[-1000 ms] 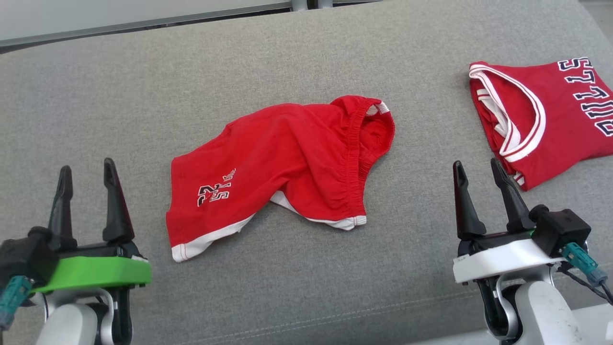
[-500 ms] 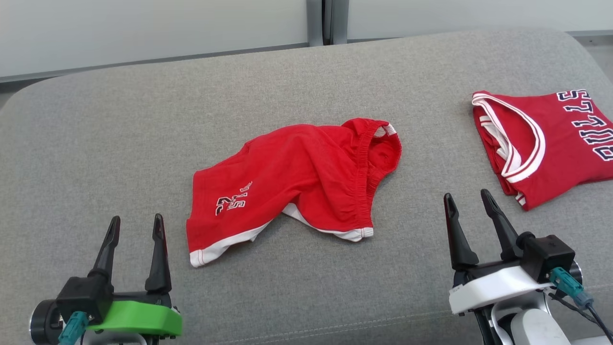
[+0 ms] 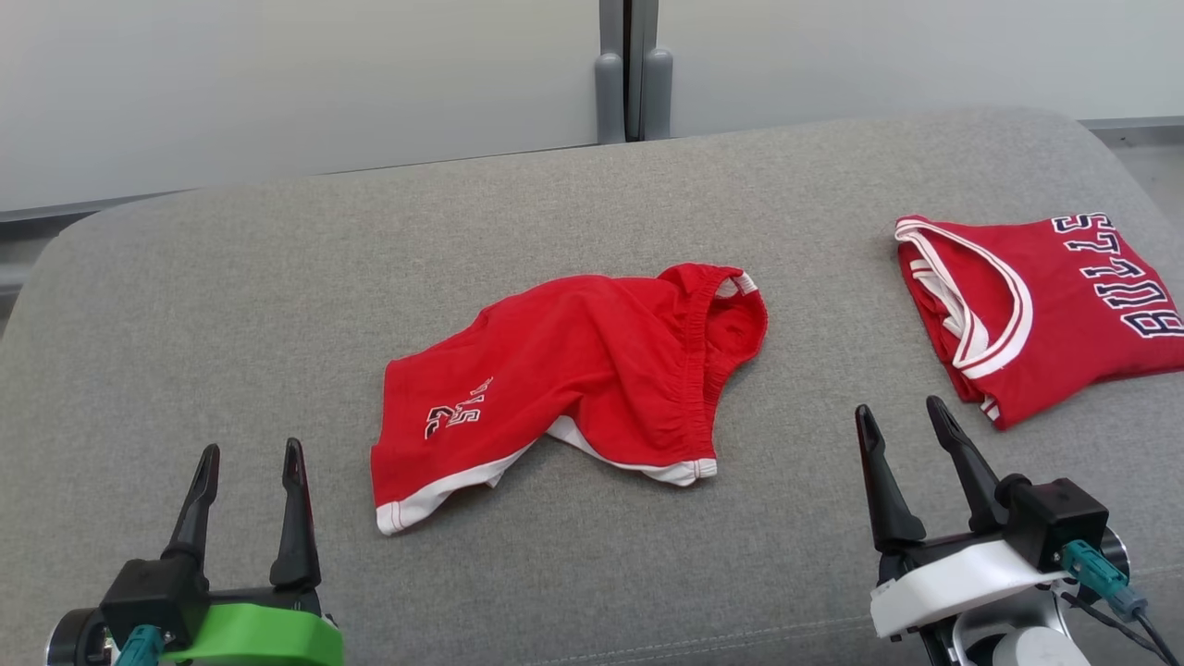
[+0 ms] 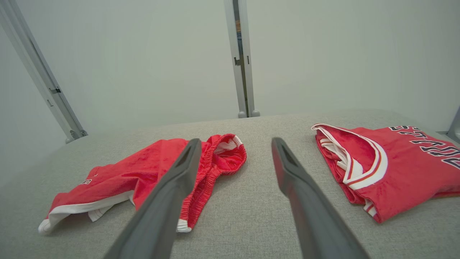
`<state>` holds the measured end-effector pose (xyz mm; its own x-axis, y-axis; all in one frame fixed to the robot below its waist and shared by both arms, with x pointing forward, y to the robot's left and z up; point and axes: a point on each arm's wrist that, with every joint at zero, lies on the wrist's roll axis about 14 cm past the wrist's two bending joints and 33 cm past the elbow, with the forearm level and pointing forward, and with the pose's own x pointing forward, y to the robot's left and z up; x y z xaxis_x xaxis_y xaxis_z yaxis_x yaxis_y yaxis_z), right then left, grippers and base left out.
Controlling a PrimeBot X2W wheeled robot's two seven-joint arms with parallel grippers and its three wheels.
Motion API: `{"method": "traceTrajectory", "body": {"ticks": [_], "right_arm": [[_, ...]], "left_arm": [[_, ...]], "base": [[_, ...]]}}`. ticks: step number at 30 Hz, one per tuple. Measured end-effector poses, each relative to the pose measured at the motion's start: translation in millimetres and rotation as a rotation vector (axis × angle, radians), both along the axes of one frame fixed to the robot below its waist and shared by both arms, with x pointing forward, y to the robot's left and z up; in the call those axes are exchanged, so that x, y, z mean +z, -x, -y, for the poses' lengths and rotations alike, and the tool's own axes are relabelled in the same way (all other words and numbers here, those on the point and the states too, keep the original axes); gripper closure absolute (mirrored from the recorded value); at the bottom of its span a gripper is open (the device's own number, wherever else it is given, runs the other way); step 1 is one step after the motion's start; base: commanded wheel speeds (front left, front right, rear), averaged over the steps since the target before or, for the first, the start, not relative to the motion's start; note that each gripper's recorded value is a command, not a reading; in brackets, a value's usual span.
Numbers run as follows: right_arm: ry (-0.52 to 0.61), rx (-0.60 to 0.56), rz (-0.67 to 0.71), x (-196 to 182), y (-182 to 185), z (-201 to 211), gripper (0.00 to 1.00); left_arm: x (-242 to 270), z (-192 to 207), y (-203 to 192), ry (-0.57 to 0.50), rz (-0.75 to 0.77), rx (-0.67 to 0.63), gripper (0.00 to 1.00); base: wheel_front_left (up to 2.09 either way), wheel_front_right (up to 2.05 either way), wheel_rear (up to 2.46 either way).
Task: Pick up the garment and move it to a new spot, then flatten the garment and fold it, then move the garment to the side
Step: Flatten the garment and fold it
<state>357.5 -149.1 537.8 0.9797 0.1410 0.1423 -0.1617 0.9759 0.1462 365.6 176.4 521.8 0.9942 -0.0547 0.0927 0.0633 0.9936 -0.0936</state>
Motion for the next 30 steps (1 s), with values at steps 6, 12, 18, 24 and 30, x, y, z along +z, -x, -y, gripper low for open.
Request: {"method": "traceTrajectory", "body": {"ticks": [6, 12, 18, 24, 30], "right_arm": [[0.001, -0.004, 0.014, 5.4, 2.2, 1.7, 0.00], [0.001, -0.001, 0.018, 7.2, 1.7, 0.9, 0.00], [0.001, 0.001, 0.015, 6.8, 0.6, 0.1, 0.00], [0.002, 0.008, 0.002, 3.8, -1.2, -1.8, 0.00], [0.008, 0.051, -0.076, -16.2, -5.9, -11.4, 0.00]], "left_arm": [[1.5, -1.7, 4.4, -0.002, 0.004, 0.009, 0.00], [2.1, -2.4, 5.3, -0.001, 0.004, 0.014, 0.00], [0.5, -4.1, 6.0, 0.003, -0.002, 0.021, 0.00], [-2.3, -3.5, 6.3, 0.006, -0.014, 0.020, 0.00], [-33.4, 10.7, 8.8, 0.076, -0.167, -0.041, 0.00]], "base": [[0.00, 0.00, 0.00], [0.00, 0.00, 0.00], [0.00, 0.00, 0.00], [0.00, 0.00, 0.00], [0.00, 0.00, 0.00]]}}
